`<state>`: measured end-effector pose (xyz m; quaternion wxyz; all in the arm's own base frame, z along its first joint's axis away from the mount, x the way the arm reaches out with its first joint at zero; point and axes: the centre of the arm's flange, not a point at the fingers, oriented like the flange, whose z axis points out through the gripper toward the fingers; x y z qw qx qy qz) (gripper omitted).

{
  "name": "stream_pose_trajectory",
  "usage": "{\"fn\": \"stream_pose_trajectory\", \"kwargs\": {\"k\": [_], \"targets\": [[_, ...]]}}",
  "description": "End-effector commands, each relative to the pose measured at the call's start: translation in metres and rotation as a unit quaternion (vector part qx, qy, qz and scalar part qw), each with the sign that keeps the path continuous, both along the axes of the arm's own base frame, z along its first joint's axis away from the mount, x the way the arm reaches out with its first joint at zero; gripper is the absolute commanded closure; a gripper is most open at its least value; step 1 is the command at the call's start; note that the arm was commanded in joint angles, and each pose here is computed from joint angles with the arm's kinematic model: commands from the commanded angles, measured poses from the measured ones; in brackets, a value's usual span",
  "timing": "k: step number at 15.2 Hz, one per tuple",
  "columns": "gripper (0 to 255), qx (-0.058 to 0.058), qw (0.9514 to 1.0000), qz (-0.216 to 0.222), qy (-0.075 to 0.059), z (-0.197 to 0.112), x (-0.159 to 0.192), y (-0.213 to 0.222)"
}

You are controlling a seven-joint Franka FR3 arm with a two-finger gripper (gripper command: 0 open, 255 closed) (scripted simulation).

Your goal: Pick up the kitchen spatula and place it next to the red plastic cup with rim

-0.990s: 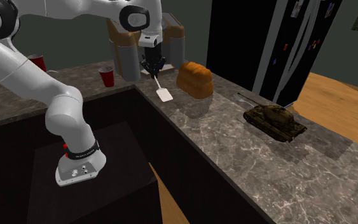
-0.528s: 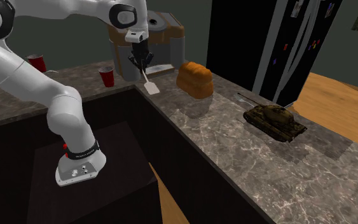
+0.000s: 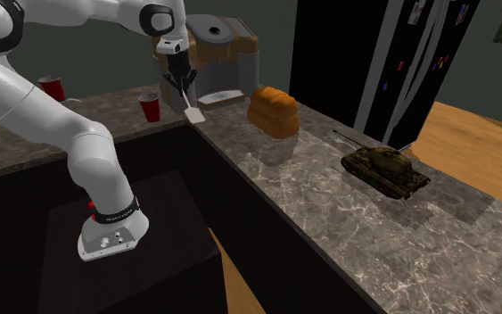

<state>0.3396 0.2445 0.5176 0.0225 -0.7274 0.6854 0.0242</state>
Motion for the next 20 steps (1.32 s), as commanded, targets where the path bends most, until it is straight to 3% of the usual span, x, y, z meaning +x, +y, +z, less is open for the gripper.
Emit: {"fn": "stream_pose_trajectory", "kwargs": {"k": [1, 20], "targets": [[255, 0.0, 1.0, -0.001, 0.0, -0.001, -0.011, 0.026], [255, 0.0, 1.0, -0.001, 0.0, -0.001, -0.093, 0.263]]}}
